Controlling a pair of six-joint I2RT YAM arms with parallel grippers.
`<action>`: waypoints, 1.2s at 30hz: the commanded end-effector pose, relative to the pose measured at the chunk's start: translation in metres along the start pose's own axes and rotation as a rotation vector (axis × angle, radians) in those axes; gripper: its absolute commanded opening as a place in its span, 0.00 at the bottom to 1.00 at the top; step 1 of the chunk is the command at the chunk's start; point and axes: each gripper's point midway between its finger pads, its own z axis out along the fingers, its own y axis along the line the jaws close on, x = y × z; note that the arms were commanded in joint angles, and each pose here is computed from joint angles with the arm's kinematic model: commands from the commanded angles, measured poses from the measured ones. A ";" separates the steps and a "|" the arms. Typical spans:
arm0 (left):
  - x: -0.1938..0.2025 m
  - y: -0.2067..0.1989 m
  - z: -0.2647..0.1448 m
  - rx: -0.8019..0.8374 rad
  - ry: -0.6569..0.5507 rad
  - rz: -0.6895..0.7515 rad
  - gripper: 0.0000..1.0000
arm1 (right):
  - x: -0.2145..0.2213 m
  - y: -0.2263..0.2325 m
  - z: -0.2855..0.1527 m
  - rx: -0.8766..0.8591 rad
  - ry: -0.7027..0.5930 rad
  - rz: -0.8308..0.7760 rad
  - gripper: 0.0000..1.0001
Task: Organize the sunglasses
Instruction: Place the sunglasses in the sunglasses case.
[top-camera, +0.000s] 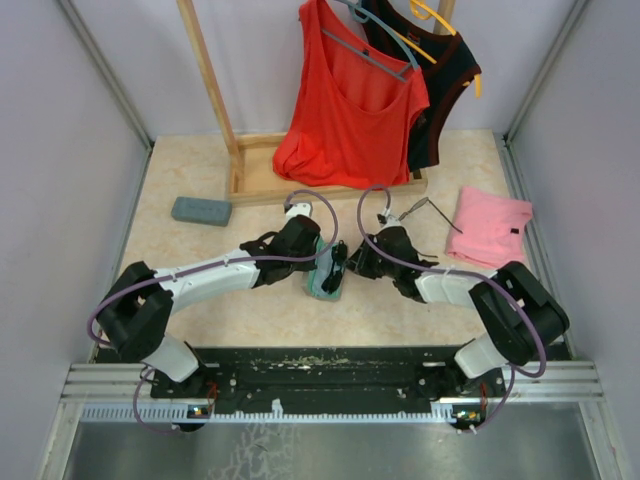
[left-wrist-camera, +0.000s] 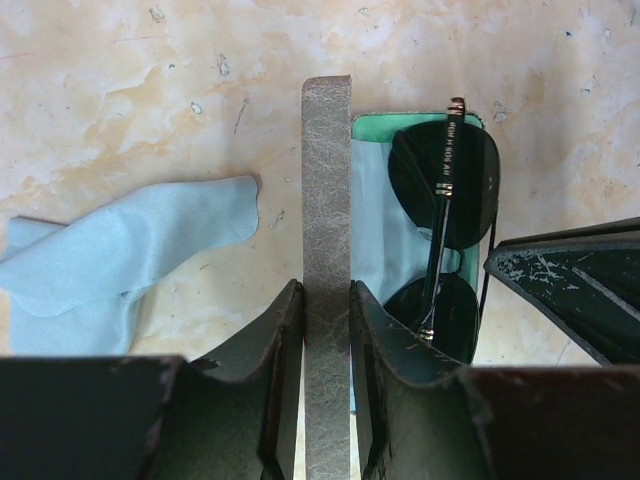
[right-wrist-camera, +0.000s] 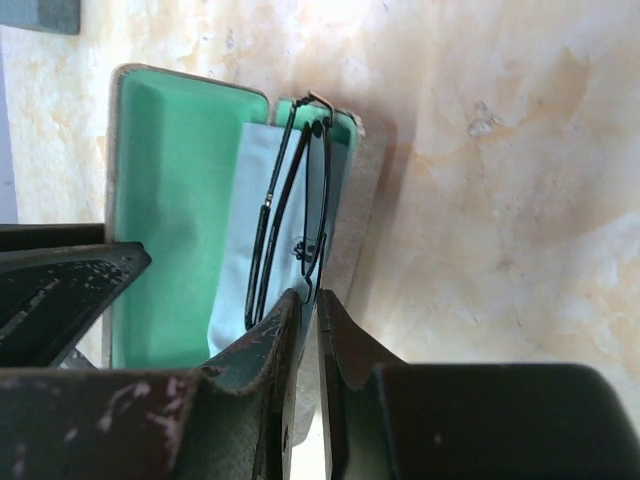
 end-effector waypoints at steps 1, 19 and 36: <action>-0.012 -0.011 -0.005 0.046 -0.036 -0.010 0.30 | -0.028 0.026 0.000 -0.055 -0.055 -0.065 0.13; -0.012 -0.010 -0.005 0.042 -0.036 -0.005 0.30 | -0.022 0.034 0.006 -0.063 -0.009 -0.109 0.08; -0.011 -0.011 -0.004 0.042 -0.033 -0.003 0.30 | -0.035 0.022 -0.012 0.077 -0.013 -0.199 0.12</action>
